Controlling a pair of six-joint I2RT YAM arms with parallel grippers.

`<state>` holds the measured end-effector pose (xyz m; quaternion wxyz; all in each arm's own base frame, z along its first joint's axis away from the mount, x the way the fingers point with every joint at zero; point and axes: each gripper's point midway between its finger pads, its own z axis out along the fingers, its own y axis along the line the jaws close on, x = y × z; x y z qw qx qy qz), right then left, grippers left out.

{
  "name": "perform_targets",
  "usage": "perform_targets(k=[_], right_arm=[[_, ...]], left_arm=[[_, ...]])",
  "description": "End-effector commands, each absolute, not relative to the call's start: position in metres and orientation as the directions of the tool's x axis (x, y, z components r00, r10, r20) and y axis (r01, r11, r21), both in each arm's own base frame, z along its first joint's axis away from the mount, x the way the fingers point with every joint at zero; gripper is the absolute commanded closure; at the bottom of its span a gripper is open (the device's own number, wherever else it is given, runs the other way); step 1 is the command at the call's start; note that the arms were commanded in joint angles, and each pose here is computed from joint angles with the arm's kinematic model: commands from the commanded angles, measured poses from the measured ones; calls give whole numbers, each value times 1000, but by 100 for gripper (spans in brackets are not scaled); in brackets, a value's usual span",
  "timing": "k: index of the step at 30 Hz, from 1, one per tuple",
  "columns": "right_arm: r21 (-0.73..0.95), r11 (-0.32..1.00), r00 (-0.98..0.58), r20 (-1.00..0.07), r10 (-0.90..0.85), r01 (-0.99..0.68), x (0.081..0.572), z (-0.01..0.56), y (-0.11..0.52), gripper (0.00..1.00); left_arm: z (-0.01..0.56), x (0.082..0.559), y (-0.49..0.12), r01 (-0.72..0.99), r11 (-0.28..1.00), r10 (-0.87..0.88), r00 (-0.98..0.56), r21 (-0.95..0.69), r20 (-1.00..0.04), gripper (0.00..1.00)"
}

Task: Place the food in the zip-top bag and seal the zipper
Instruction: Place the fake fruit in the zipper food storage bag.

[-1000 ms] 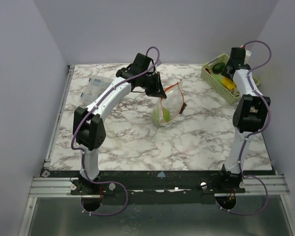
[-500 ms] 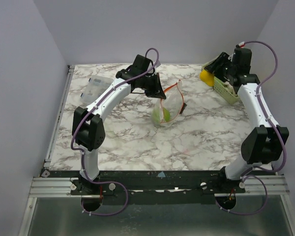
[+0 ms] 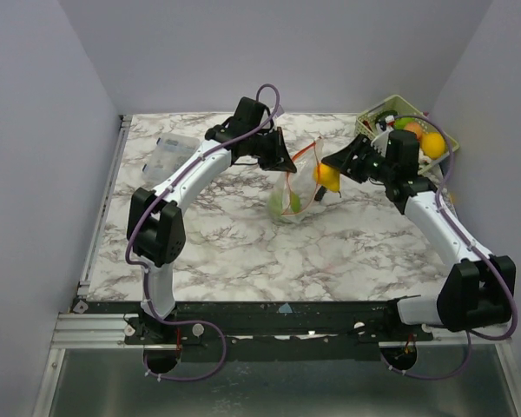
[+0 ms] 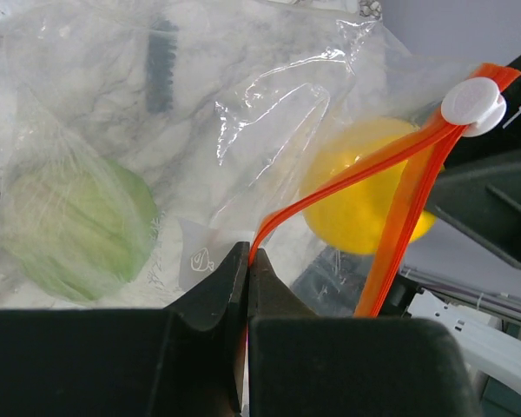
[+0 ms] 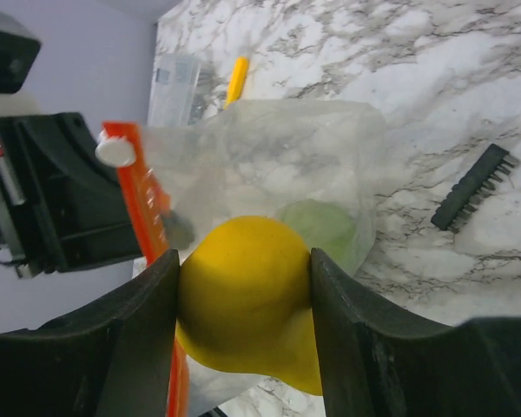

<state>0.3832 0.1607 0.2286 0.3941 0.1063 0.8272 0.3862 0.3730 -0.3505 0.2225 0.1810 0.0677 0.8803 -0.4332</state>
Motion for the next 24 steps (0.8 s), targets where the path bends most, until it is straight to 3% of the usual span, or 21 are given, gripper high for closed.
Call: perform_targets(k=[1,10,17,24], right_arm=[[723,582,-579,-670,463,-372,362,280,183,97],[590,594,-356,-806,472,-547,343,342,176,96],[387,413,-210,-886,413,-825,317,392,223,91],[304,307,-157,-893,421,-902,327,384,263,89]], left_arm=[[252,371,-352,313,568,-45,-912,-761,-409,100],[263,368,-348,319,577,-53,-904,-752,-424,100],[269,367,-345,331,584,-40,-901,-742,-433,100],[273,365,-346,326,554,-35,-910,-766,-412,100]])
